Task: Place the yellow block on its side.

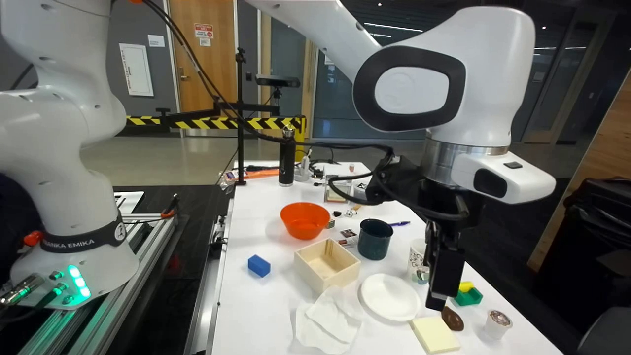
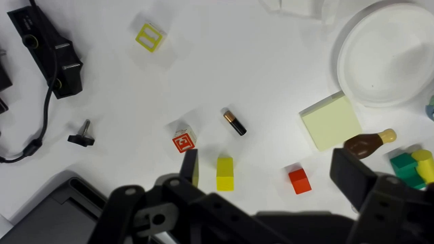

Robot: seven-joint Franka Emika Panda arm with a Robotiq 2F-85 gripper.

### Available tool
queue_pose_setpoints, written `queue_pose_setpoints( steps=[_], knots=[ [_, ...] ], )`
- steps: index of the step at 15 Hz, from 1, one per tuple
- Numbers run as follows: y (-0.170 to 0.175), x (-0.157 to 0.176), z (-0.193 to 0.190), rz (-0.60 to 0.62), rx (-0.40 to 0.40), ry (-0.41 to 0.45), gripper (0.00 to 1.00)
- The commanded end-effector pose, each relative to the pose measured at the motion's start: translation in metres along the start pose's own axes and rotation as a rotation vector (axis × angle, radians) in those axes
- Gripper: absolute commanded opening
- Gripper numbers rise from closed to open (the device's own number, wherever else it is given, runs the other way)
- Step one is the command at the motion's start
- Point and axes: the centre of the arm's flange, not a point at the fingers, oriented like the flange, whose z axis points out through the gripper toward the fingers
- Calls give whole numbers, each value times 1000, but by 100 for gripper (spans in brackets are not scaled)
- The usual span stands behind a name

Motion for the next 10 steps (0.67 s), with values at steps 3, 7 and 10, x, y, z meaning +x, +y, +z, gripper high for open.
queue_pose_setpoints(
  steps=[3,7,10],
  knots=[
    [0,59,27,86,26,-46,100],
    [1,88,52,157,34,-22,100],
    [9,103,69,219,26,-23,100]
  ],
)
